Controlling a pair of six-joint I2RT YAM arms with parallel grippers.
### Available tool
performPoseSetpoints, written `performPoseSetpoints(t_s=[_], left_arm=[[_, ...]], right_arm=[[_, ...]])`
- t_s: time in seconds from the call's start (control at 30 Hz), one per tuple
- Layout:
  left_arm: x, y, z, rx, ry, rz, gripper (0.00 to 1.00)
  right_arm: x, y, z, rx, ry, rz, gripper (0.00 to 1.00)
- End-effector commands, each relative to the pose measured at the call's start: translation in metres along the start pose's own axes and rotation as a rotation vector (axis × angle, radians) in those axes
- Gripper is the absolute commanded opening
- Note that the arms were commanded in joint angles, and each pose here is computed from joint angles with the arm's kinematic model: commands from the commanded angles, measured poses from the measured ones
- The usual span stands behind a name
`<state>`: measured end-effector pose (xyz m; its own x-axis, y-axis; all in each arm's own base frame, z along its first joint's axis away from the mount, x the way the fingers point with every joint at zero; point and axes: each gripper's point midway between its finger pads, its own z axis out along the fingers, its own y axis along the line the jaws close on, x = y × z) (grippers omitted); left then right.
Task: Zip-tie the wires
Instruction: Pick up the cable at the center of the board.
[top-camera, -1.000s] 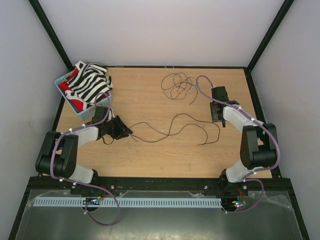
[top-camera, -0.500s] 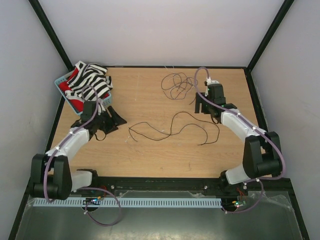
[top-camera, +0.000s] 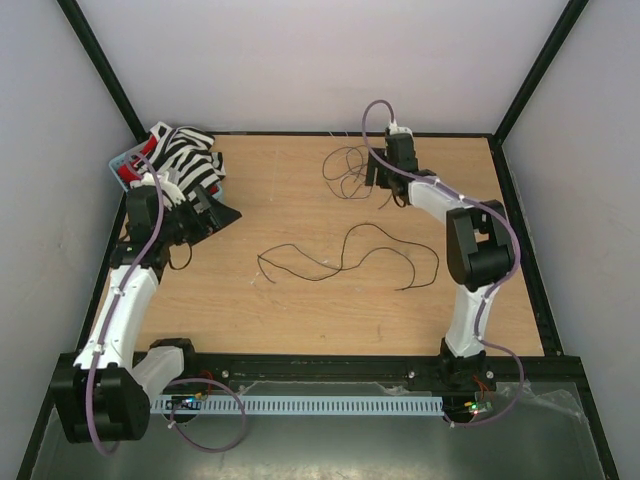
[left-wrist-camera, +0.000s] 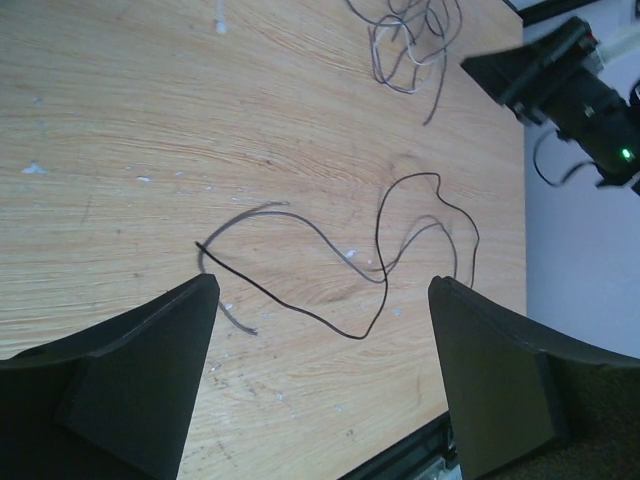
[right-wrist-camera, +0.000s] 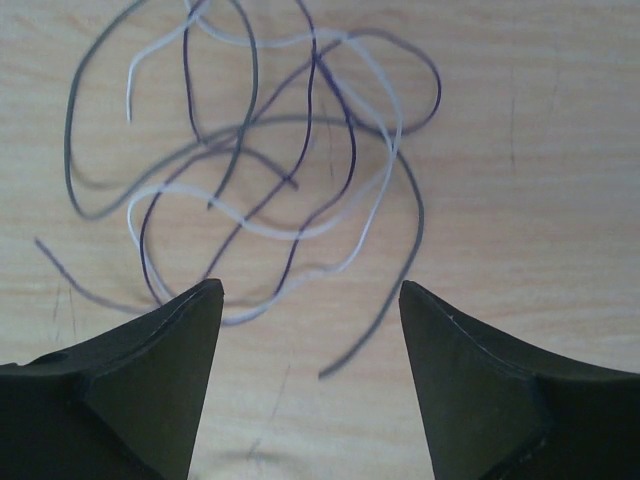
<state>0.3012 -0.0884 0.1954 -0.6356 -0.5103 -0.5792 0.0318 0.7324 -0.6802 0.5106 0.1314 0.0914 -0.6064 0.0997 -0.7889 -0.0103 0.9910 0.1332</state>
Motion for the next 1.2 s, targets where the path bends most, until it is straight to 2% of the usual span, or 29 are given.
performPoseSetpoints(t_s=[0.0,0.1,0.23,0.37,0.5,0.8,1.17], left_arm=[[-0.003,-0.017,-0.007,0.063,0.019,0.021,0.89],[0.000,-0.013,-0.006,0.054,0.026,0.009,0.89],[0.002,-0.008,-0.004,0.038,0.020,0.002,0.87],[0.003,-0.004,-0.001,0.031,0.024,-0.003,0.85],[0.002,0.001,0.002,0.020,0.021,-0.008,0.83],[0.003,0.006,0.006,0.009,0.029,-0.020,0.82],[0.004,0.010,0.008,0.002,0.031,-0.028,0.82]], right_arm=[[-0.033,-0.008,0.021,0.082,-0.069,-0.002,0.79],[-0.047,-0.015,0.033,0.106,-0.084,0.009,0.78],[-0.061,-0.031,0.048,0.111,-0.094,0.055,0.70],[-0.061,-0.043,0.060,0.090,-0.079,0.078,0.61],[-0.055,-0.046,0.068,0.081,-0.061,0.060,0.57],[-0.052,-0.042,0.071,0.057,-0.049,0.046,0.55],[-0.098,-0.039,0.041,0.056,-0.151,0.013,0.56]])
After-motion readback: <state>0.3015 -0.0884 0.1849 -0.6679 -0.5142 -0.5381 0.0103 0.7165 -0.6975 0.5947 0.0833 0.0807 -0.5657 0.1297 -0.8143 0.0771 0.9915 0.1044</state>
